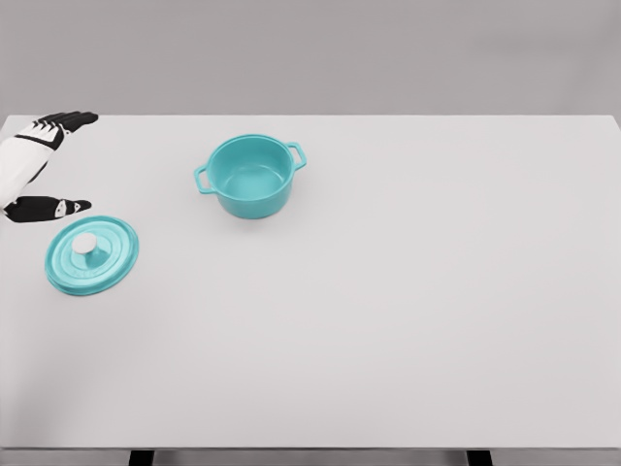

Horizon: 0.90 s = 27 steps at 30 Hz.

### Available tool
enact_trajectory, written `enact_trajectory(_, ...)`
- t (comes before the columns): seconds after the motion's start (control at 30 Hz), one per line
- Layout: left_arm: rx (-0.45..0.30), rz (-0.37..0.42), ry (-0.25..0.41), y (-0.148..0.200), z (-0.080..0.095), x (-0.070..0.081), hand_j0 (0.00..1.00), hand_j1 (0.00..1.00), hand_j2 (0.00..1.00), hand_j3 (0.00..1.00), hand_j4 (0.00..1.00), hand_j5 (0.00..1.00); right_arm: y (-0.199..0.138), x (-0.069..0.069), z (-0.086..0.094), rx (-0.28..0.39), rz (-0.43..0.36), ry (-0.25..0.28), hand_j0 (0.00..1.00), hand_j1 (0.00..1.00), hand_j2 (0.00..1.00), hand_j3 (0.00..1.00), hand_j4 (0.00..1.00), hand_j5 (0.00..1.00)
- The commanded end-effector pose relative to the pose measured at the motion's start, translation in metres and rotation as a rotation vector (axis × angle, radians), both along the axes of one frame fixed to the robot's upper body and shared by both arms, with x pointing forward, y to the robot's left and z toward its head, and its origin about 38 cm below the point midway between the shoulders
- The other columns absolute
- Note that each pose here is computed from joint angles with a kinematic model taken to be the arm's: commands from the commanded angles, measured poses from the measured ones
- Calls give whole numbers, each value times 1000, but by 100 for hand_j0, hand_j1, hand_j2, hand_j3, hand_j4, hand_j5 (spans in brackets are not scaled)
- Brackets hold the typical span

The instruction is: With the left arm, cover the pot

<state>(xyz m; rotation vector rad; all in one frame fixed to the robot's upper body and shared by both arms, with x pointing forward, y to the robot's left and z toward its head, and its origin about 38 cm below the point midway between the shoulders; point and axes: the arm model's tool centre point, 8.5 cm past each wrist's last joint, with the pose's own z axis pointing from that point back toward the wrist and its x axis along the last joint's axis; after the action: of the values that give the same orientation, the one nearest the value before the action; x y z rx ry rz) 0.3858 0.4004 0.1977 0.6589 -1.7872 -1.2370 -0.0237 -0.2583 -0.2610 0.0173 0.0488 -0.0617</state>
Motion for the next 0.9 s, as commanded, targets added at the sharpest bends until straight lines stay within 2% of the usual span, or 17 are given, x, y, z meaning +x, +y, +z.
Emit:
enact_trajectory(0.0, -7, 0, -1, 0, 0, 0, 100, 100, 100, 100, 100, 100, 0, 0, 0, 0, 0, 1, 100, 100, 100, 100, 100, 100)
enact_trajectory(0.23, 4, 11, -8, 7, 6, 0, 100, 100, 100, 100, 100, 100, 0, -1, 0, 0, 0, 2, 100, 100, 100, 100, 100, 100)
enact_trajectory(0.3, 32, 13, -9, 12, 11, -1, 100, 100, 100, 100, 100, 100, 0, -1, 0, 0, 0, 1, 100, 100, 100, 100, 100, 100)
enact_trajectory(0.33, 69, 13, -8, 18, 18, -3, 100, 100, 100, 100, 100, 100, 0, -1, 0, 0, 0, 1, 100, 100, 100, 100, 100, 100)
enact_trajectory(0.37, 93, 15, 0, 22, 19, -3, 100, 100, 100, 100, 100, 100, 0, -1, 0, 0, 0, 2, 100, 100, 100, 100, 100, 100)
enact_trajectory(0.43, 183, -13, 90, 21, 14, -2, 100, 100, 100, 100, 100, 100, 0, -1, 0, 0, 0, 1, 100, 100, 100, 100, 100, 100)
enact_trajectory(0.53, 265, -62, 187, 16, 12, 0, 100, 100, 100, 100, 100, 100, 0, -1, 0, 0, 0, 1, 100, 100, 100, 100, 100, 100)
enact_trajectory(0.6, 271, -72, 176, 12, 16, -1, 100, 100, 100, 100, 100, 100, 0, -1, 0, 0, 0, 1, 100, 100, 100, 100, 100, 100)
enact_trajectory(0.67, 273, -78, 185, 11, 12, -3, 100, 100, 100, 100, 100, 100, 0, 0, 0, 0, 0, -1, 100, 100, 100, 100, 100, 100)
enact_trajectory(0.7, 276, -76, 187, 12, 12, -3, 95, 95, 95, 95, 95, 95, 0, -1, 0, 0, 0, 1, 100, 100, 100, 100, 100, 100)
enact_trajectory(0.87, 298, -68, 192, 18, 15, -4, 84, 84, 84, 84, 84, 84, 0, -1, 0, 0, 0, 2, 100, 100, 100, 100, 100, 100)
